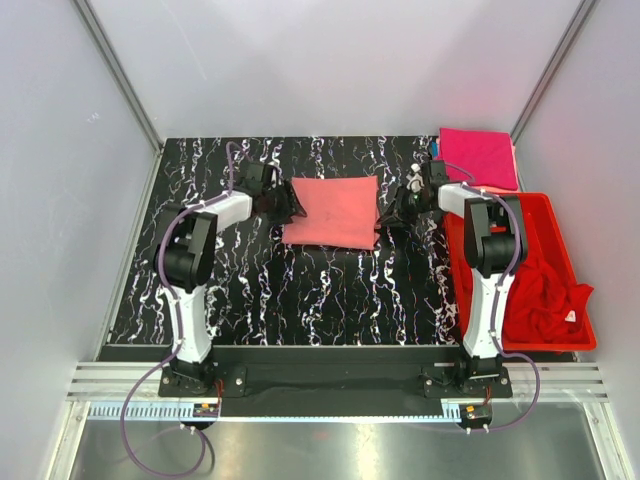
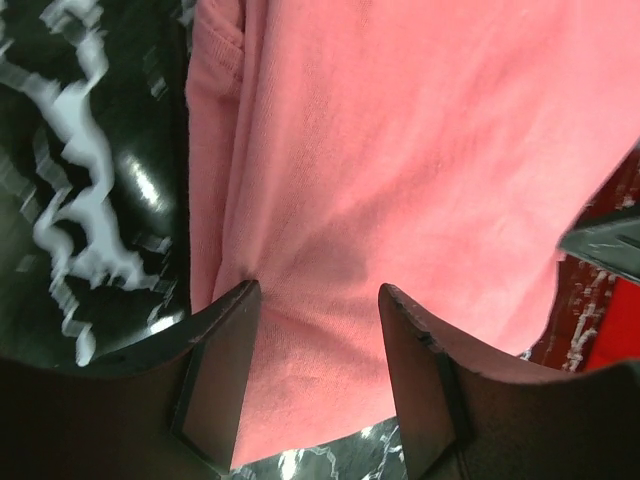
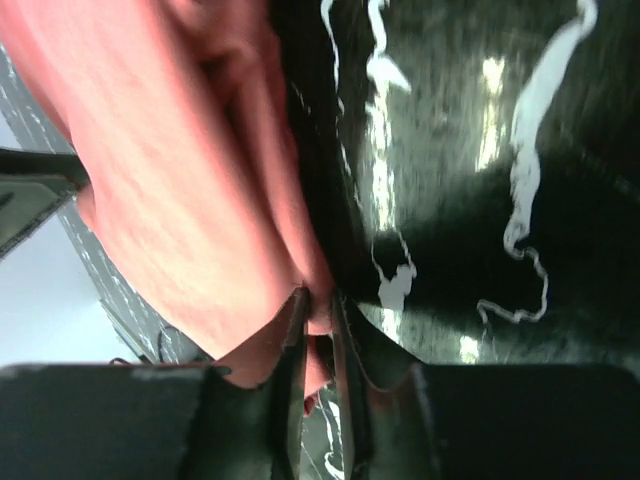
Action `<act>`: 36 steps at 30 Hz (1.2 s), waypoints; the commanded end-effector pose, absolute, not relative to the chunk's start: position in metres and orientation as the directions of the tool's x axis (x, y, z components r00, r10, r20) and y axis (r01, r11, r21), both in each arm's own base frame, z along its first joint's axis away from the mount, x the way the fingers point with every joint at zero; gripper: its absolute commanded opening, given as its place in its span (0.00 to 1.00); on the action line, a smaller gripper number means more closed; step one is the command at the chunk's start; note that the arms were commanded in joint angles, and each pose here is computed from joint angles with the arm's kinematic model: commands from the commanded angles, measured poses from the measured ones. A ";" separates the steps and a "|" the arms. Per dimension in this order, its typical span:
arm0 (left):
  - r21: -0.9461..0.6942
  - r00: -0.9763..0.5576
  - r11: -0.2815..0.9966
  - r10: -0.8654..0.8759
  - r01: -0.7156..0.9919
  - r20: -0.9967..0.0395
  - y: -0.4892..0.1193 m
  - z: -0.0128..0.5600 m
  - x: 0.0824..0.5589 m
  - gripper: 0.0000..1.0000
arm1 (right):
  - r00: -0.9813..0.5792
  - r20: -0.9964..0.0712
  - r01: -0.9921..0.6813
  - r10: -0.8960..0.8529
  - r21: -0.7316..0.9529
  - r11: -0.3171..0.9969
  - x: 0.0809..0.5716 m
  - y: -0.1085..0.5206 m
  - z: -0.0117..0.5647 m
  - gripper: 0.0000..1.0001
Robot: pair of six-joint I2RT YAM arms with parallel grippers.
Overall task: Fold and stack the t-shirts
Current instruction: Fold the tshirt
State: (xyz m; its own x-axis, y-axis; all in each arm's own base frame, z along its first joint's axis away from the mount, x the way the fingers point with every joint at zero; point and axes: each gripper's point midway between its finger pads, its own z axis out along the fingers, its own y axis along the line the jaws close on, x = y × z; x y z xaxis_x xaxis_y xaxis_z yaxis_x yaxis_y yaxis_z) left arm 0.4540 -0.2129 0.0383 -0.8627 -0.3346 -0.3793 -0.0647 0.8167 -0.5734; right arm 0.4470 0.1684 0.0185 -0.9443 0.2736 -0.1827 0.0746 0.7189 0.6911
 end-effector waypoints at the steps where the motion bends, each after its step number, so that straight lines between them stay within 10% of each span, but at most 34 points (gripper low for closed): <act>1: -0.457 -0.873 0.878 -0.330 -0.144 -0.360 -0.189 0.035 0.422 0.57 | -0.916 -0.260 0.013 0.305 0.741 0.671 0.452 0.179 0.062 0.21; 16: -0.626 -0.809 0.776 -0.321 0.073 -0.493 -0.200 0.142 0.453 0.67 | -0.897 -0.344 -0.058 0.277 0.714 0.698 0.439 0.186 0.111 0.25; 36: -0.583 -0.811 0.808 -0.397 -0.086 -0.430 -0.163 0.068 0.520 0.67 | -0.898 -0.361 -0.215 0.251 0.858 0.466 0.562 0.245 0.077 0.27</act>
State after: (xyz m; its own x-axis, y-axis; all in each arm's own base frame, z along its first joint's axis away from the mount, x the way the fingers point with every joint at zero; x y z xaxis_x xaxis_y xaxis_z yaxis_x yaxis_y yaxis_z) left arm 0.5016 -0.1748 0.0442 -0.8561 -0.3832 -0.3467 -0.1100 0.7907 -0.6023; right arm 0.5407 0.2349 0.0460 -0.9229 0.2518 -0.2912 -0.1287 0.5110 0.8499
